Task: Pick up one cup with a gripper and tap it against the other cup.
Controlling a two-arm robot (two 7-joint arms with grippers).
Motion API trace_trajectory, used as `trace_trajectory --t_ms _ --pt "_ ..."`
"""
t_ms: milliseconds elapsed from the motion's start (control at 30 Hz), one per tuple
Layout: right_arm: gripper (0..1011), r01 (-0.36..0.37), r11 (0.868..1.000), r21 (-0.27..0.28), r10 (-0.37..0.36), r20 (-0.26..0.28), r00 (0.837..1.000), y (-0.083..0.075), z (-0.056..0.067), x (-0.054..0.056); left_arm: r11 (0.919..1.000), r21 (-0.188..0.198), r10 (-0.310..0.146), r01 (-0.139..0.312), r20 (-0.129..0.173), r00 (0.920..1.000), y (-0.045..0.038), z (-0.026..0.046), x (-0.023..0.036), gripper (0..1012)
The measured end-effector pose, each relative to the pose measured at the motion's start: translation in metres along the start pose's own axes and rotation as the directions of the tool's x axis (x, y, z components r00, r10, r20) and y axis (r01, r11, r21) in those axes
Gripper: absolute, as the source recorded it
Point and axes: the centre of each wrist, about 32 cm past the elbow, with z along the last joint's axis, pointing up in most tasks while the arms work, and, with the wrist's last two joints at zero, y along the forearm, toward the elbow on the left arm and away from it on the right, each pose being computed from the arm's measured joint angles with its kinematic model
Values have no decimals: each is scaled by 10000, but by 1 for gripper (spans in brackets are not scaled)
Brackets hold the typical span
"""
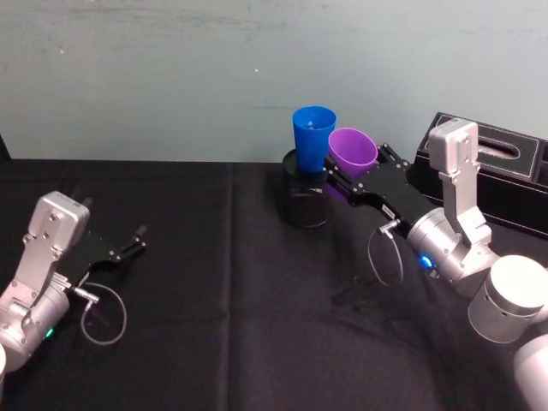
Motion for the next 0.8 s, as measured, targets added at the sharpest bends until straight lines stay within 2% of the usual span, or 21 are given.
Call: trace_trajectory --t_ms 800 --pt "734 18 10000 44 -18 -11 10000 27 -8 6 10000 0 1 -1 0 10000 0 0 0 1011"
